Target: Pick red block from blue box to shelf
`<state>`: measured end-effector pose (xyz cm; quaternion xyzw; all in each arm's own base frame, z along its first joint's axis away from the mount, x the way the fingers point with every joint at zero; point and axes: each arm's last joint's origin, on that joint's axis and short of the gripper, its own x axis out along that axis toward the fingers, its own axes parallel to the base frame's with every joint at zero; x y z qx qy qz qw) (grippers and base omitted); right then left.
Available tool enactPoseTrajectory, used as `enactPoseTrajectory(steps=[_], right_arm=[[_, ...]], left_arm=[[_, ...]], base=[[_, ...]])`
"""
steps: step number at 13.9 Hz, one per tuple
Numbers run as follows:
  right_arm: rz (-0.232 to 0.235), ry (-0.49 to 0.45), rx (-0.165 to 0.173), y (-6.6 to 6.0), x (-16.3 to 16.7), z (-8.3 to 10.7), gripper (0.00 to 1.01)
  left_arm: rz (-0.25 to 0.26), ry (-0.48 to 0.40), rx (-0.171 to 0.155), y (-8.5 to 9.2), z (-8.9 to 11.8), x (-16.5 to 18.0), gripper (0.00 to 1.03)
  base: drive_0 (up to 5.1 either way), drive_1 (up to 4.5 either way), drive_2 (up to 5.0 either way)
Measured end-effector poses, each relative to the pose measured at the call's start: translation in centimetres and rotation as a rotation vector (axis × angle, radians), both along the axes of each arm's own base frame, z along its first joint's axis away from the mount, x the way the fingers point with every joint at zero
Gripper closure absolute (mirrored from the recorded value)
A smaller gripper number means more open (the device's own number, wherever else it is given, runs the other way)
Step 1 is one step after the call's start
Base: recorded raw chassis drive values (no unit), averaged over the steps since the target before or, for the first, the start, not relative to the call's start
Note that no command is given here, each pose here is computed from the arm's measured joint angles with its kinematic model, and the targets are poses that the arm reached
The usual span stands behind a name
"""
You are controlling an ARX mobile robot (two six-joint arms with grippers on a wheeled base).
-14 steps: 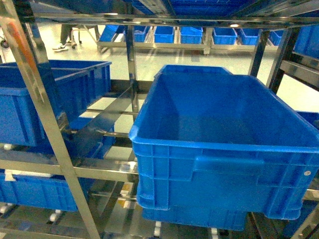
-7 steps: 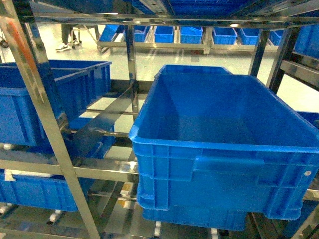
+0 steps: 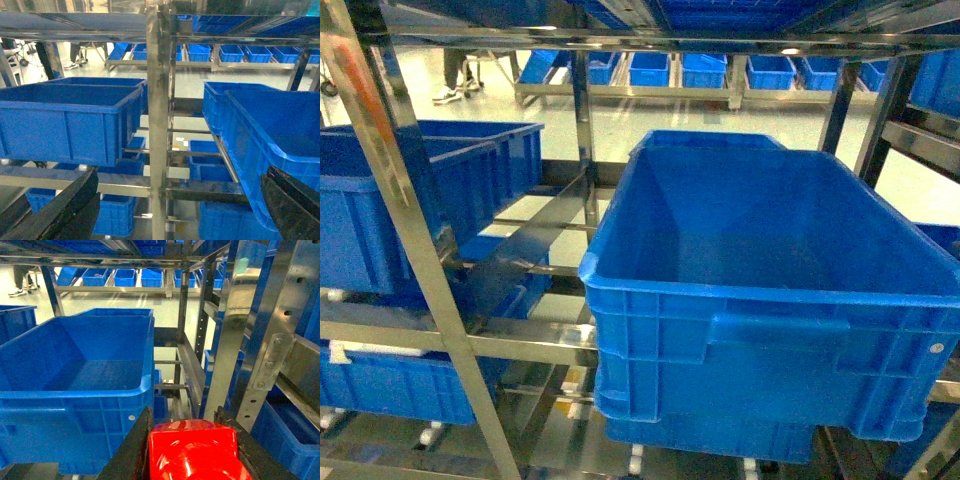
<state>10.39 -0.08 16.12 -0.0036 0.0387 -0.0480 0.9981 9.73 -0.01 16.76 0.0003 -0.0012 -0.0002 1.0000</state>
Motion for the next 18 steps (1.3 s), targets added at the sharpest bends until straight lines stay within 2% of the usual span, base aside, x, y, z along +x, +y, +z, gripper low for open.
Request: enactPoseTrajectory(steps=[18], right_arm=[[0.0, 0.0, 0.0, 0.0, 0.0, 0.0, 0.73]], left_arm=[[0.0, 0.0, 0.0, 0.0, 0.0, 0.0, 0.05]], base=[[0.0, 0.0, 0.0]])
